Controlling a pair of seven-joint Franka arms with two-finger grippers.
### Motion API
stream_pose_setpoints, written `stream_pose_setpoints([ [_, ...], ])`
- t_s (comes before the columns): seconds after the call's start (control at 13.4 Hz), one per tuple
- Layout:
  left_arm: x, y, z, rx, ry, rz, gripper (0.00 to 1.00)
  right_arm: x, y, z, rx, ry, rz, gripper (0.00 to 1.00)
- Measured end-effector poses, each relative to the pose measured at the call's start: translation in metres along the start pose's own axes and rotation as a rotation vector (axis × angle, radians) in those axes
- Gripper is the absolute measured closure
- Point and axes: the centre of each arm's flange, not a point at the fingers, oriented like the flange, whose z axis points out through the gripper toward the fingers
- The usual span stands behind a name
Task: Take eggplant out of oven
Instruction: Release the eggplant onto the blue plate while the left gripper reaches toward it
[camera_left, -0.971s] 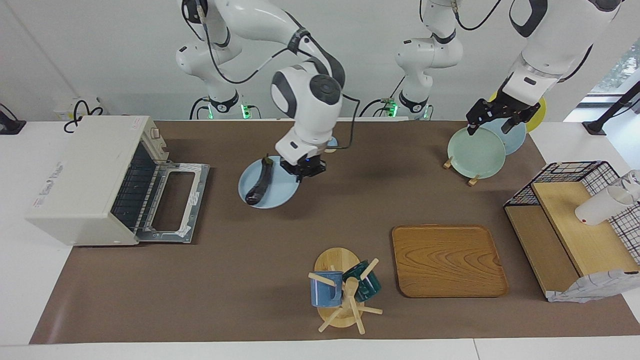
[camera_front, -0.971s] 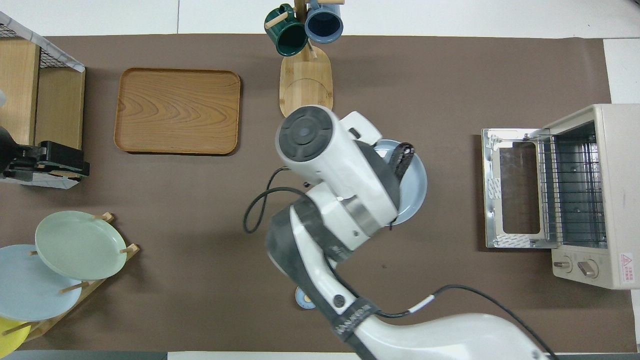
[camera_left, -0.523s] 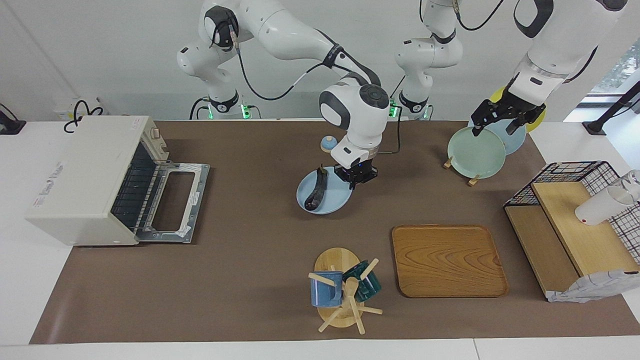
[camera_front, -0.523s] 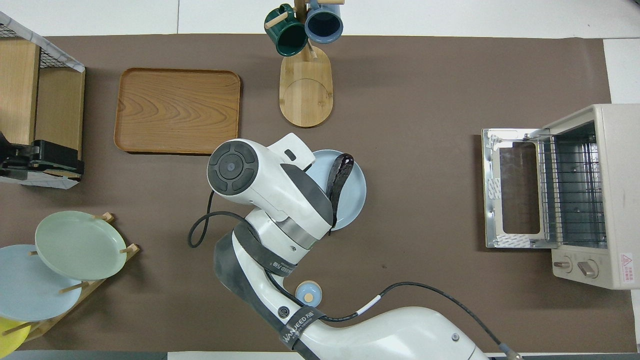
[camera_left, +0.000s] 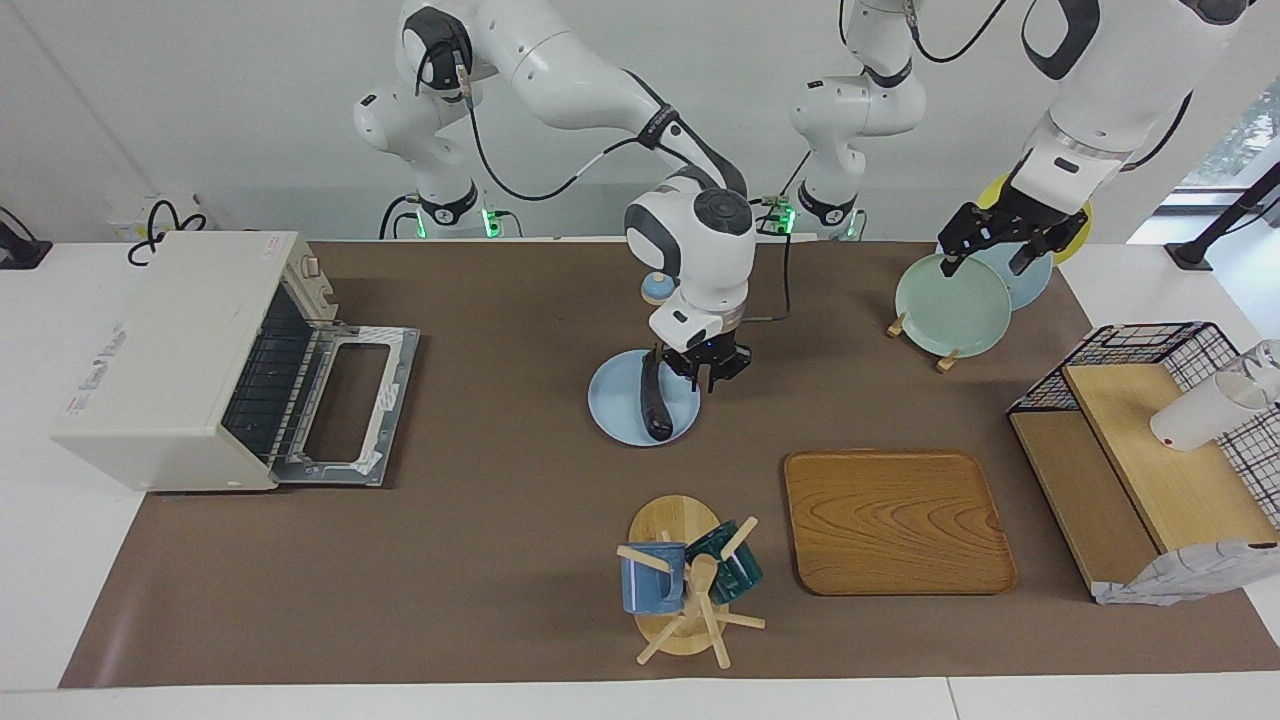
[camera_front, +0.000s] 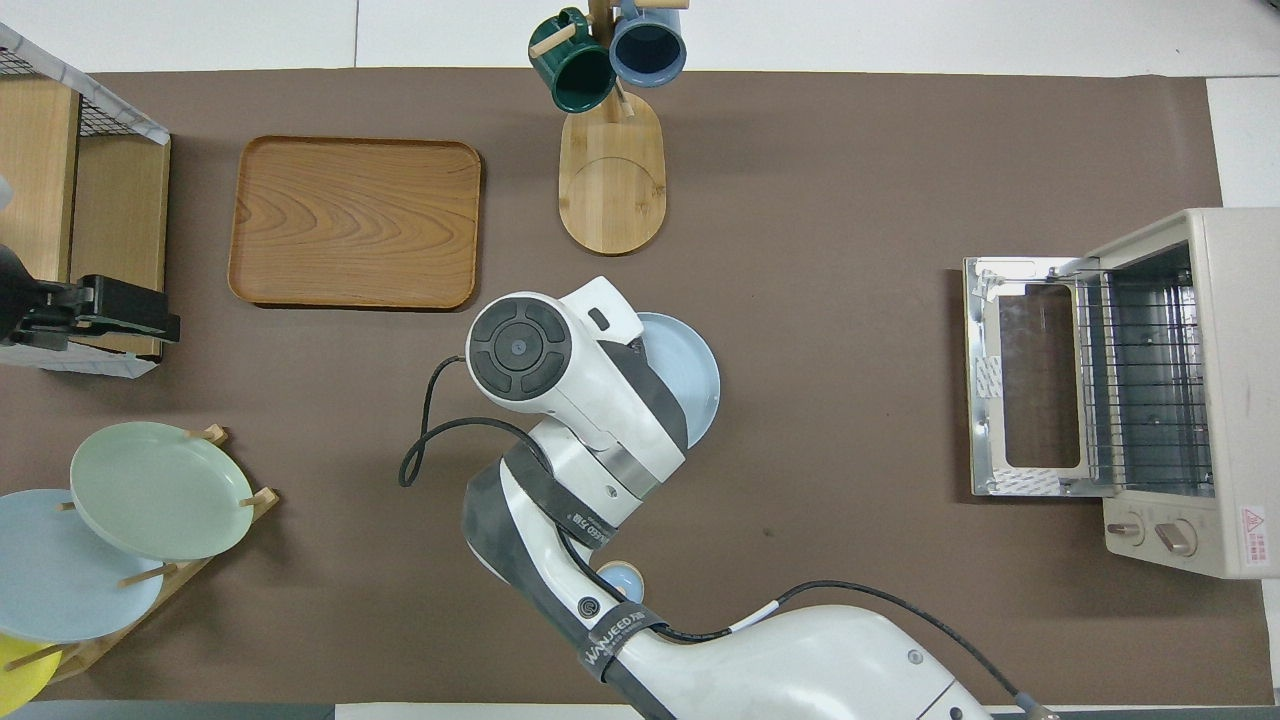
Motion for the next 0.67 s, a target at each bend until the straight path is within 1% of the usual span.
stream_pose_setpoints([
  [0.07, 0.001, 0.007, 0.002, -0.002, 0.001, 0.016, 0.00, 0.002, 0.006, -0.011, -0.056, 0.011, -0.034, 0.54],
  [0.15, 0.003, 0.020, 0.007, -0.004, 0.000, 0.040, 0.00, 0.007, 0.018, -0.024, -0.106, 0.009, -0.062, 0.54],
  [0.3, 0.009, 0.054, 0.023, -0.008, -0.002, 0.096, 0.00, 0.035, 0.070, -0.058, -0.164, -0.028, -0.090, 0.70],
  [0.37, 0.011, 0.073, 0.034, -0.023, -0.006, 0.119, 0.00, 0.054, 0.113, -0.071, -0.176, -0.052, -0.099, 0.86],
  [0.45, 0.014, 0.104, 0.054, -0.051, -0.018, 0.139, 0.00, 0.076, 0.183, -0.073, -0.180, -0.085, -0.094, 0.99],
  [0.52, 0.017, 0.133, 0.072, -0.064, -0.021, 0.144, 0.00, 0.085, 0.231, -0.060, -0.175, -0.098, -0.077, 0.99],
  [0.67, 0.017, 0.195, 0.109, -0.068, -0.022, 0.159, 0.00, 0.087, 0.301, -0.021, -0.165, -0.120, -0.054, 0.99],
])
